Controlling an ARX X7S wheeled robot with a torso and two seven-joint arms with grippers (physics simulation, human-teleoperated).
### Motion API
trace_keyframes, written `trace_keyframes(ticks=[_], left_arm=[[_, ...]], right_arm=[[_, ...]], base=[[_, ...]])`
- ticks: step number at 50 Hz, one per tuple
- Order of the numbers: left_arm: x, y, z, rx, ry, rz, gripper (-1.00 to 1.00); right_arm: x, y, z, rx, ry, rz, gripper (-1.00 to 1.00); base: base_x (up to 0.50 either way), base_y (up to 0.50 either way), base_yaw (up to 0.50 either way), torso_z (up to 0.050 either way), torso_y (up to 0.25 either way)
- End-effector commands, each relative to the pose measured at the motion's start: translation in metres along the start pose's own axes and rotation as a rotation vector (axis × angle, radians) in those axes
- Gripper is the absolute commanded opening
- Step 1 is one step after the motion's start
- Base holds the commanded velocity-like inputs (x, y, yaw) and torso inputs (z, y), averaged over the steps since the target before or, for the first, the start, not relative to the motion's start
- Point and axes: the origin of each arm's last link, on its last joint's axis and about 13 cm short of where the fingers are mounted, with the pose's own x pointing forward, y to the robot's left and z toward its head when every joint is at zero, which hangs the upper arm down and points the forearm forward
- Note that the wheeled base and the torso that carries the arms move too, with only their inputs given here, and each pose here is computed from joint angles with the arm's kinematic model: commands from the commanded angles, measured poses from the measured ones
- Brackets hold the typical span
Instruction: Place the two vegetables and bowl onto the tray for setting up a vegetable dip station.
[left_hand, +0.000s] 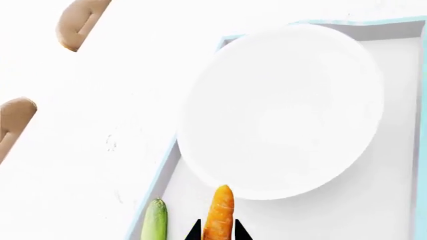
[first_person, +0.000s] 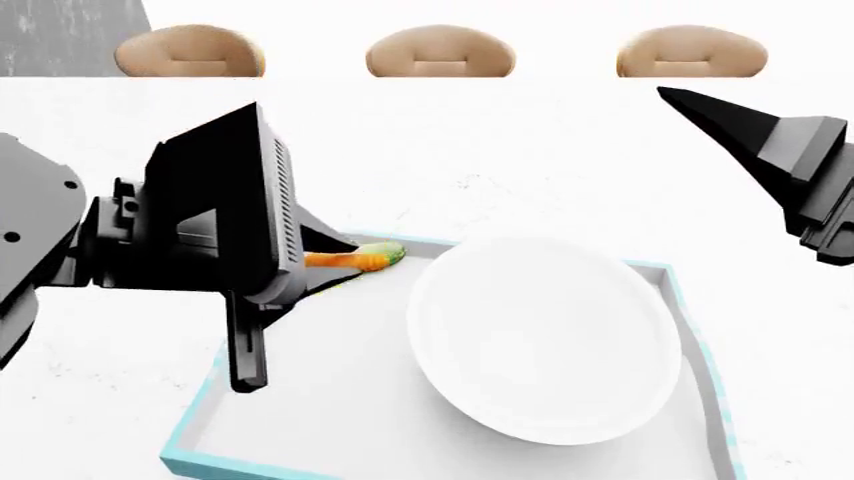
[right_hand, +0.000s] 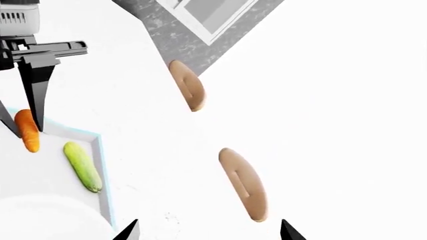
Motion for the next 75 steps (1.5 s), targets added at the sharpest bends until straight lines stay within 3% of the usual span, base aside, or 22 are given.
trace_keyframes(ticks=[1,31,46,47,62,75], left_arm=[[0.002,-0.012,-0.009,-0.031,0.028,-0.034,-1.0],[0.012,-0.016,-0.017,-0.042,0.089,-0.113,-1.0],[0.013,-0.013,-0.015,-0.011,0.115,-0.137,-1.0],[0.013,-0.013,-0.015,-0.01,0.114,-0.139,1.0],[0.008,-0.004,-0.007,0.017,0.089,-0.105,1.0],[-0.013,0.016,0.008,0.055,0.049,0.023,1.0]], right_arm=[[0.001,-0.002,-0.001,0.002,-0.002,-0.004,1.0],[0.001,-0.001,-0.003,0.007,-0.006,-0.008,1.0],[0.004,-0.001,-0.005,0.008,-0.01,-0.011,1.0],[0.004,-0.001,-0.005,0.008,-0.01,-0.011,1.0],[0.004,-0.001,-0.005,0.01,-0.012,-0.011,1.0],[0.008,0.004,-0.004,0.022,-0.007,0.018,1.0]], base=[[0.0,0.0,0.0,0.0,0.0],[0.0,0.0,0.0,0.0,0.0],[0.0,0.0,0.0,0.0,0.0],[0.0,0.0,0.0,0.0,0.0],[0.0,0.0,0.0,0.0,0.0],[0.0,0.0,0.0,0.0,0.0]])
